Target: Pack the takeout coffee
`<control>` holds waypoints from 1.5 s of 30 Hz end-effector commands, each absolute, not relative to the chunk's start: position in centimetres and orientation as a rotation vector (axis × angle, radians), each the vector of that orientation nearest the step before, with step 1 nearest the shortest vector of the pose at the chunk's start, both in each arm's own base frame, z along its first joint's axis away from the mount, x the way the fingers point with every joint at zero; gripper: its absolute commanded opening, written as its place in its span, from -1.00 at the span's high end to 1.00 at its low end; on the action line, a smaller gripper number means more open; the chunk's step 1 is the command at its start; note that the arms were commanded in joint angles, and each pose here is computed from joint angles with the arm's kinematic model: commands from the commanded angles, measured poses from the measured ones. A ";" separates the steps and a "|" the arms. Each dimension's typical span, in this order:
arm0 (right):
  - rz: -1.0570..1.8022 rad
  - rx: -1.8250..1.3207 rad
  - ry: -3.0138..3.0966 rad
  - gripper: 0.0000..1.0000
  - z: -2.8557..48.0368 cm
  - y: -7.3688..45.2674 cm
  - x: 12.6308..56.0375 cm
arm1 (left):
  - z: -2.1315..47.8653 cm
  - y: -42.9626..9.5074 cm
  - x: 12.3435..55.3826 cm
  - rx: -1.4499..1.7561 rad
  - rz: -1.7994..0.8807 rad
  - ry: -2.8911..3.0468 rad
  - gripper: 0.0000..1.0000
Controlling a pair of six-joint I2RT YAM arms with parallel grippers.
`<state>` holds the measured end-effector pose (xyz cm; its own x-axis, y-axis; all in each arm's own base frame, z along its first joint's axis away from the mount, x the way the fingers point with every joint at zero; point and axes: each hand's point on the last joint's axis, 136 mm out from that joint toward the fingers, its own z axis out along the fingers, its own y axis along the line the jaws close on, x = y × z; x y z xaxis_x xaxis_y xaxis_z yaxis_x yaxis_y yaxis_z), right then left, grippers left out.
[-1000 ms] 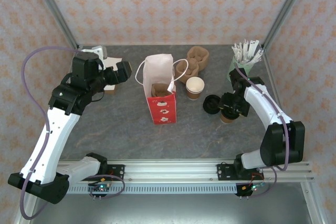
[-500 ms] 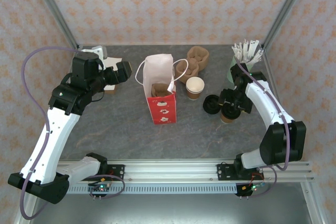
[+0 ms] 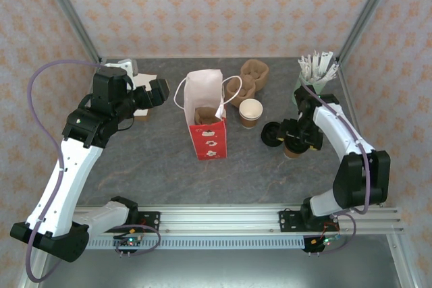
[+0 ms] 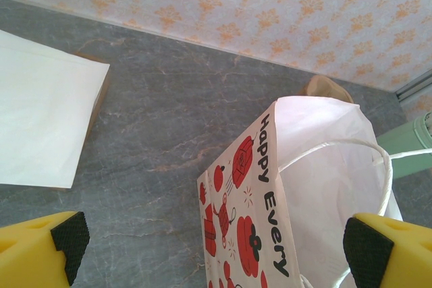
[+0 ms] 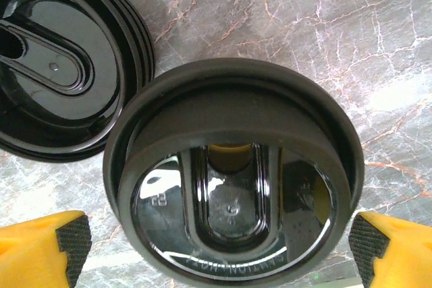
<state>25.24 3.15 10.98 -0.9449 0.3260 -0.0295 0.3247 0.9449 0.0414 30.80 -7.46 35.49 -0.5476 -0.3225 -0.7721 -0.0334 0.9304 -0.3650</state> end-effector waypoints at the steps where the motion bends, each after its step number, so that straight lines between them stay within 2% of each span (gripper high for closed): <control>1: 0.023 0.501 3.086 -0.99 10.3 2.7 24.9 | 35.8 -7.3 30.7 -0.254 -0.382 2.123 -0.99; 11: 0.025 0.510 3.105 -0.99 9.5 2.5 24.9 | 35.9 -7.3 30.8 -0.253 -0.384 2.123 -0.99; 20: 0.025 0.497 3.058 -0.98 11.1 2.3 25.4 | 35.9 -7.4 31.0 -0.252 -0.384 2.122 -0.99; 45: 0.055 0.526 3.102 -0.95 7.6 2.7 25.8 | 36.5 -7.3 30.9 -0.236 -0.374 2.122 -0.99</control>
<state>26.18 3.00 8.23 -0.9439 0.3301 -0.0062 0.3294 0.9430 0.0469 30.95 -7.55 35.64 -0.5514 -0.3141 -0.7729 -0.0282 0.9329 -0.3591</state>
